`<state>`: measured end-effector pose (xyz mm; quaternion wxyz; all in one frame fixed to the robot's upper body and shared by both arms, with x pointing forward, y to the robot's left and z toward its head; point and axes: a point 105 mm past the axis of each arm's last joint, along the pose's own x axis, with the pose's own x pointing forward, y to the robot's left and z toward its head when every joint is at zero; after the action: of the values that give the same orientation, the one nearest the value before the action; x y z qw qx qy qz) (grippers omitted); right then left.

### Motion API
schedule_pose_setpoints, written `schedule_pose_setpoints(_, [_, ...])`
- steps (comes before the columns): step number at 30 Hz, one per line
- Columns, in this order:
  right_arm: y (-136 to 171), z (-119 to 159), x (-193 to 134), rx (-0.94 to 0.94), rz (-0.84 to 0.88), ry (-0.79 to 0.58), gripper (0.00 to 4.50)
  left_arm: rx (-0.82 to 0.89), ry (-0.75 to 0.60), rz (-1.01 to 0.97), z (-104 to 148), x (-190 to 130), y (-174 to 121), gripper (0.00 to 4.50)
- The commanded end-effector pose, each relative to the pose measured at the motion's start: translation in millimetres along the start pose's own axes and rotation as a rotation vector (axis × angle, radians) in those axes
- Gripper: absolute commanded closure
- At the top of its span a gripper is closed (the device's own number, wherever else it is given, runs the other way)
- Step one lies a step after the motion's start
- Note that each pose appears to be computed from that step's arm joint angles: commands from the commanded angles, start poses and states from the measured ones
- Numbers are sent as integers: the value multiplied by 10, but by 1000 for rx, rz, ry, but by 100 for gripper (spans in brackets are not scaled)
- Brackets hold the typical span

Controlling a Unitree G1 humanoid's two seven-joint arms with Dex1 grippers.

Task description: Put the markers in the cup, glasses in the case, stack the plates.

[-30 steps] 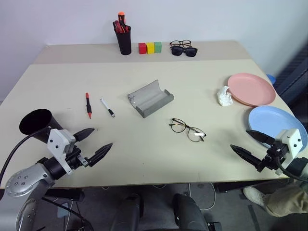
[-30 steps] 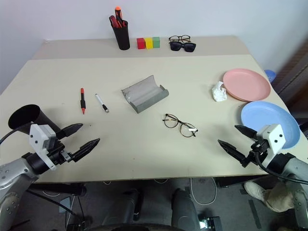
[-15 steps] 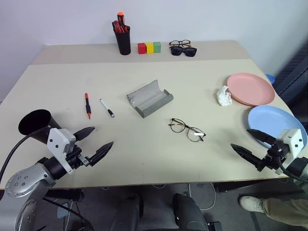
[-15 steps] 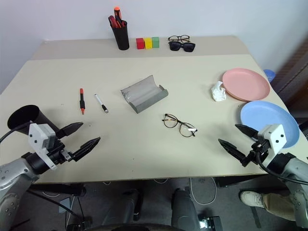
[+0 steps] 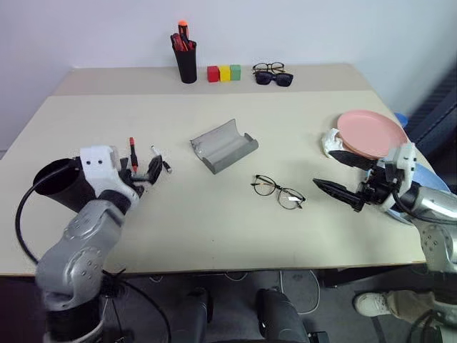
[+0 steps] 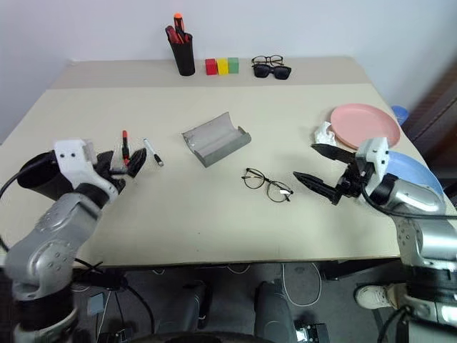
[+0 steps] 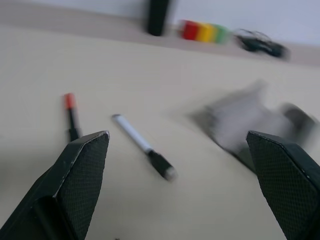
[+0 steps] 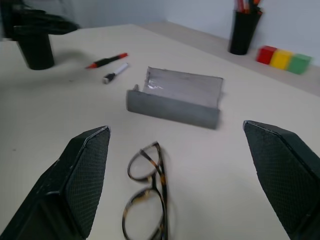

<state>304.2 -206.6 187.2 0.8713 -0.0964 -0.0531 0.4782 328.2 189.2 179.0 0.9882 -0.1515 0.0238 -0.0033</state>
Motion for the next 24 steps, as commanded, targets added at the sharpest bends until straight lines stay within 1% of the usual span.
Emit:
schedule_pose_setpoints(1, [19,69,76,-44,72,-12,17,-62,42,150,-3,143,37,0])
schedule_pose_setpoints(3, [36,57,124,-52,110,-4,17,-111,46,196,24,245,-2,0])
schedule_pose_setpoints(5, [32,57,173,-63,134,0,17,-141,87,197,6,353,-81,0])
schedule_pose_setpoints(7, [12,68,229,-70,142,-5,17,-155,94,209,38,452,-100,0])
schedule_pose_setpoints(14, [-7,62,389,-87,143,-21,17,-159,165,288,18,794,62,0])
schedule_pose_setpoints(16, [11,65,416,-87,142,-27,17,-154,192,290,1,877,73,0])
schedule_pose_setpoints(21, [35,76,442,-89,134,-34,17,-147,194,302,9,1058,34,0])
schedule_pose_setpoints(24, [31,96,441,-92,127,-33,17,-169,236,351,-105,1130,-1,0])
